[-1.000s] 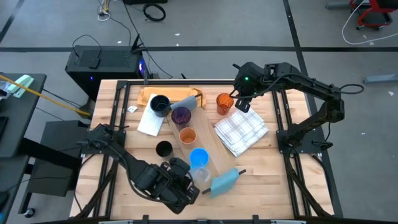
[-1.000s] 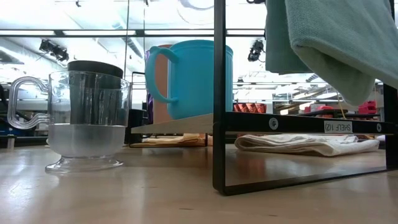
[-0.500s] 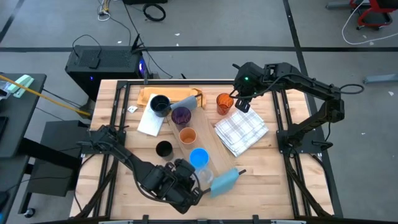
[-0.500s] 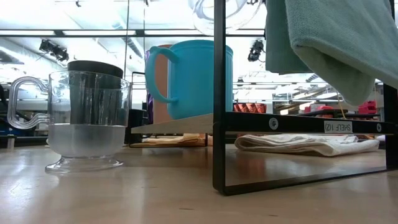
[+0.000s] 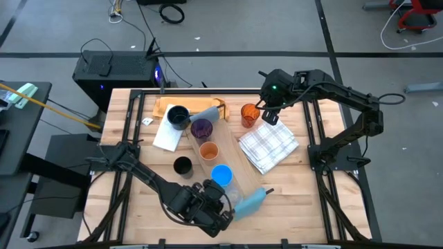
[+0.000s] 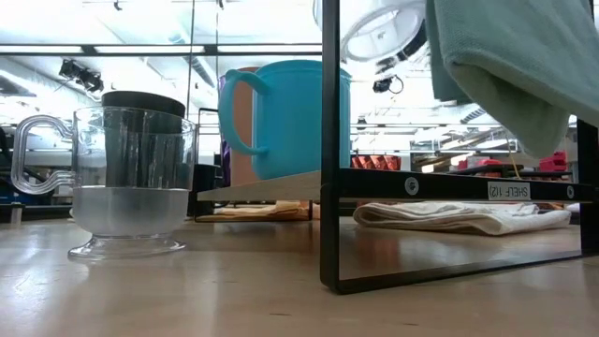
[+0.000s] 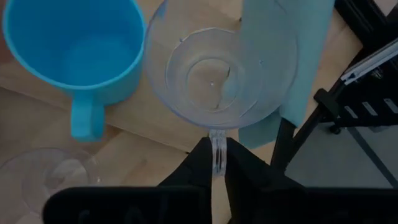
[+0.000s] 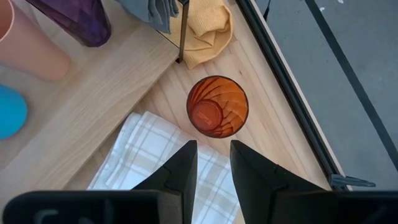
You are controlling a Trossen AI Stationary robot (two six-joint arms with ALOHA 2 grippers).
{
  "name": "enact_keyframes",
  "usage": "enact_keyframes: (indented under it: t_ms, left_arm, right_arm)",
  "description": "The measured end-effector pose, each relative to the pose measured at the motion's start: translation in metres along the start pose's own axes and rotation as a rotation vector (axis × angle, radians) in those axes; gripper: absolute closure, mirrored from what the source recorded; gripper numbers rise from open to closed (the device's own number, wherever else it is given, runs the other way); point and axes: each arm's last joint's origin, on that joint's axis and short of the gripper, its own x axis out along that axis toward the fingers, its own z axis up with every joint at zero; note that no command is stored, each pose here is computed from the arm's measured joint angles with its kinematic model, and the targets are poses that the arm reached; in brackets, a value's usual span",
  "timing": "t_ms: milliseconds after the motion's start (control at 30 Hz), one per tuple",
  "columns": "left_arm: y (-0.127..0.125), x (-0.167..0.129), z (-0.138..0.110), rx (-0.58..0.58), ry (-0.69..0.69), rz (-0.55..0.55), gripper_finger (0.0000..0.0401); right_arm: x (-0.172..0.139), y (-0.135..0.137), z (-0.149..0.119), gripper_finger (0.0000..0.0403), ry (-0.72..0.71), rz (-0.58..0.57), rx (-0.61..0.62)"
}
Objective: Stack small to large cups/mugs on shelf
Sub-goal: Put the top transparent mug on the shelf
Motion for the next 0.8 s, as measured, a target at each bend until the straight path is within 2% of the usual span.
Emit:
enact_keyframes:
  t_ms: [167, 433, 600, 800]
  left_arm:
    - [0.002, 0.006, -0.001, 0.013, 0.014, 0.027, 0.0358]
    - [0.001, 0.018, -0.005, 0.038, 0.032, 0.041, 0.0373]
    - [0.001, 0.024, -0.006, 0.044, 0.036, 0.061, 0.0355]
    - [0.0, 0.034, -0.01, 0.064, 0.057, 0.062, 0.0374]
  right_arm:
    - [0.0, 0.0, 0.0, 0.03, 0.001, -0.001, -0.002]
    - [0.0, 0.0, 0.0, 0.03, 0.003, 0.0, -0.007]
    - [0.0, 0.0, 0.0, 0.03, 0.003, 0.0, -0.008]
    - [0.0, 0.0, 0.0, 0.03, 0.003, 0.0, -0.008]
